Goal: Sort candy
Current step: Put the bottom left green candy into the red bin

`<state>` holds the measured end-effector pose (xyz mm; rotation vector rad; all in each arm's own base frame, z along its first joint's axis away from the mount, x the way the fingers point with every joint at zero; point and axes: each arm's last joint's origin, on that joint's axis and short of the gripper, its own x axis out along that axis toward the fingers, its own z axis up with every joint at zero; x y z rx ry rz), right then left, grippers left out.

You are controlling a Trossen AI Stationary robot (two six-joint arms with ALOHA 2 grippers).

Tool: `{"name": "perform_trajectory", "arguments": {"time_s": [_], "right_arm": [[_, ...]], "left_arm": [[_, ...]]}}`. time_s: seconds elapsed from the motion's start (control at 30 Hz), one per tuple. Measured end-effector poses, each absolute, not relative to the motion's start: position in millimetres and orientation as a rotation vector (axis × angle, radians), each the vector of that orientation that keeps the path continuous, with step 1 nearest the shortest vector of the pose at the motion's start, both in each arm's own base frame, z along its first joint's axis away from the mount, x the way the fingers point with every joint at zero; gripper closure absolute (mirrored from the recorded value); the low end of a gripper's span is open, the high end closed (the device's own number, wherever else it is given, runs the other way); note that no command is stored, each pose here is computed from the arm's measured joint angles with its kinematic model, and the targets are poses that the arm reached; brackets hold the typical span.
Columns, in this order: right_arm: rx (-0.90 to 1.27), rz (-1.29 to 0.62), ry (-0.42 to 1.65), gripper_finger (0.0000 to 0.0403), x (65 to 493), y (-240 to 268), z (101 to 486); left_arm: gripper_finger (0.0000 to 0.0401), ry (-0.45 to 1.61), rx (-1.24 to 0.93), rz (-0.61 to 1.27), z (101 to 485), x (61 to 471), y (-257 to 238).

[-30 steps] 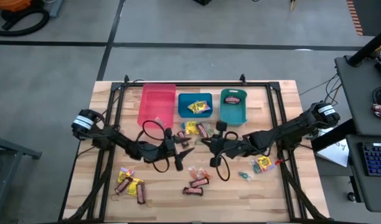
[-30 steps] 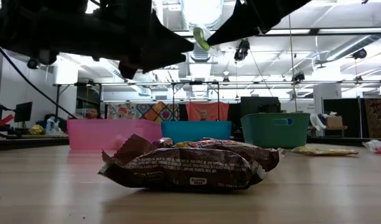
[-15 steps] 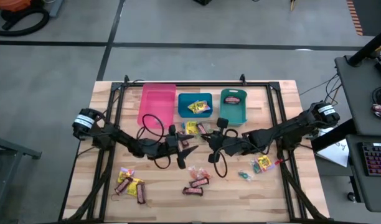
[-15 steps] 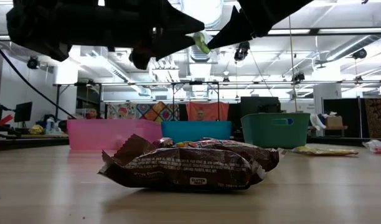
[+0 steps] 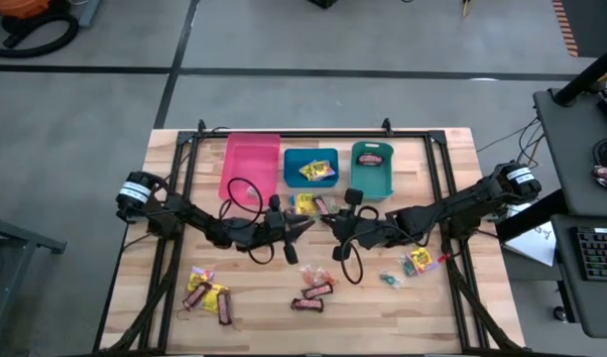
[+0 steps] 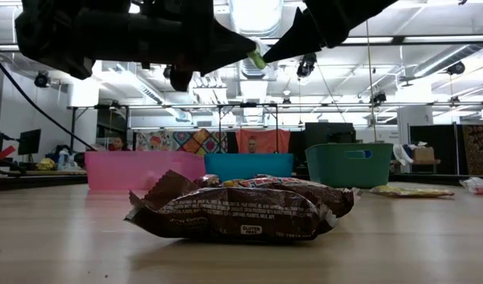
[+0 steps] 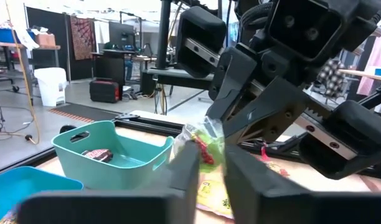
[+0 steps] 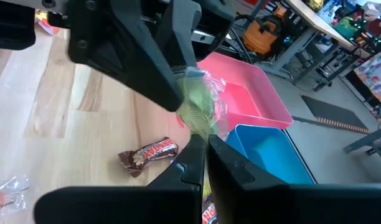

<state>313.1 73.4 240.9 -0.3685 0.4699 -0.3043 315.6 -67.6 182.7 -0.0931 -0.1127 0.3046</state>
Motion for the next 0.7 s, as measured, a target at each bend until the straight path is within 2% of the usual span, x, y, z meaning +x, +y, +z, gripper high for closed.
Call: {"name": "perform_trajectory", "arguments": {"time_s": [0.07, 0.2, 0.53, 0.7], "right_arm": [[-0.371, -0.302, 0.470, 0.0393, 313.1, 73.4, 240.9], [-0.357, -0.306, 0.469, 0.0377, 313.1, 73.3, 240.8], [-0.323, -0.342, 0.457, 0.0271, 311.5, 63.1, 247.3], [-0.313, -0.423, 0.470, 0.0242, 305.2, 48.9, 255.1]], "left_arm": [[0.0391, -0.112, -0.091, 0.305, 182.7, 315.5, -67.6], [0.0389, -0.112, -0.090, 0.305, 182.7, 315.5, -67.6], [0.0400, -0.103, -0.079, 0.359, 186.6, 313.7, -64.1], [0.0400, -0.006, -0.041, 0.463, 194.5, 307.7, -52.6]]}}
